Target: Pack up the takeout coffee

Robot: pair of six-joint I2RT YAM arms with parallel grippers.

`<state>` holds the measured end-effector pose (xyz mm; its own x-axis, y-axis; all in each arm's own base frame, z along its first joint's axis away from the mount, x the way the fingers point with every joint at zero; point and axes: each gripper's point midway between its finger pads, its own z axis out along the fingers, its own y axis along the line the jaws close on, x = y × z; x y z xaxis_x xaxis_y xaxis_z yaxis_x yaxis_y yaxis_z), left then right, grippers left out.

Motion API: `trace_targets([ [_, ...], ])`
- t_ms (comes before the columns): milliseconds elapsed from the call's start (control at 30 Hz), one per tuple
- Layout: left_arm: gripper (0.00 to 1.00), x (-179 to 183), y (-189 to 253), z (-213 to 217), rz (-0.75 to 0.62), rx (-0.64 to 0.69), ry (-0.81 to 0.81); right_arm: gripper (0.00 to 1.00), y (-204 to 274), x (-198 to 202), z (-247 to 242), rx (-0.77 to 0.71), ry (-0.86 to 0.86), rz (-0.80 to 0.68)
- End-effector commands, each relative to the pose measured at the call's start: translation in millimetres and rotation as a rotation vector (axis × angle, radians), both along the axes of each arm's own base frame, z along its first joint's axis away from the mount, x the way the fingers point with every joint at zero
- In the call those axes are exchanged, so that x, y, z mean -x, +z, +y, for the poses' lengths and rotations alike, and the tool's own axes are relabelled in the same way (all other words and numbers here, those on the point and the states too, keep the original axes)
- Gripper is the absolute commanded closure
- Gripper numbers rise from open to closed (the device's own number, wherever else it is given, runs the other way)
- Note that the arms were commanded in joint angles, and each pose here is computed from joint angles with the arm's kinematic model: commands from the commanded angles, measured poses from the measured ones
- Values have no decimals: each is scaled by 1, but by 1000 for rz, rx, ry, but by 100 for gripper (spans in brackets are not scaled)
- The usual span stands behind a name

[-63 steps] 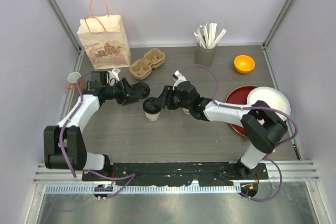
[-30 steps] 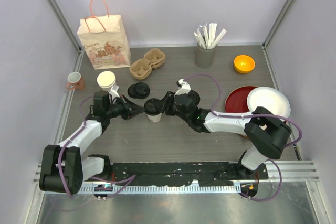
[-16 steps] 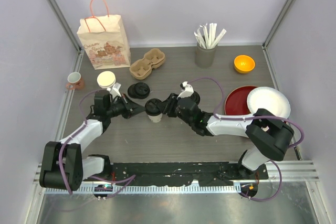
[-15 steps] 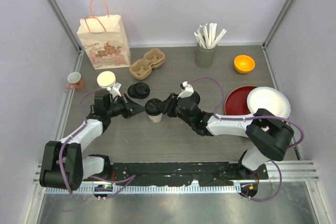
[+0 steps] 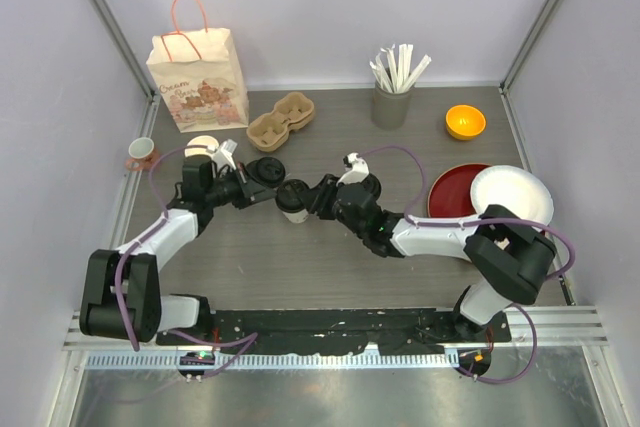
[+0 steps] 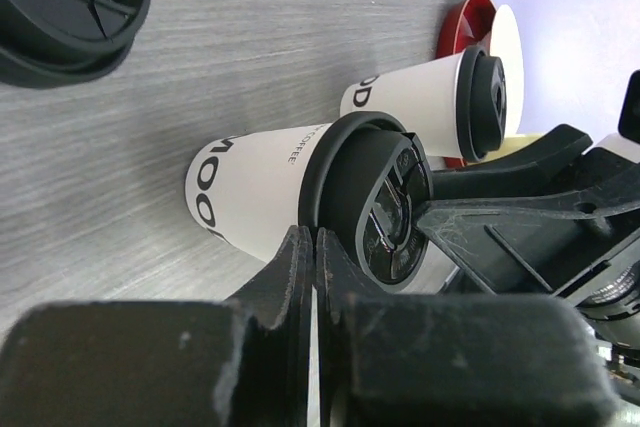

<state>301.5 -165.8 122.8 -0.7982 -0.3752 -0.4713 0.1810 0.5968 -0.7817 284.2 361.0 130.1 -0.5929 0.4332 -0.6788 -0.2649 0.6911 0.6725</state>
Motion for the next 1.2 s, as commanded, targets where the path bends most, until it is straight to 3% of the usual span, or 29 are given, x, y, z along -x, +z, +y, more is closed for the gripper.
trace_targets([
  [0,90,-18,-4,12,-51,-87,43,60,3,1,14,-2,16,-3],
  [67,82,-14,1,7,-22,-43,40,60,4,-5,16,0,-7,8],
  [100,74,-14,6,6,-16,-22,46,61,3,-7,16,-3,-25,17],
  [333,61,-26,56,-3,32,161,117,65,-1,-14,9,-66,-138,96],
  [500,59,-15,40,0,163,167,159,67,11,-20,6,-106,-187,116],
  [700,64,10,12,5,339,175,230,68,24,-26,7,-142,-228,148],
  [900,66,24,10,10,316,106,210,68,29,-28,13,-130,-220,165],
  [1167,62,16,-10,6,343,162,257,68,13,-24,21,-142,-200,220],
])
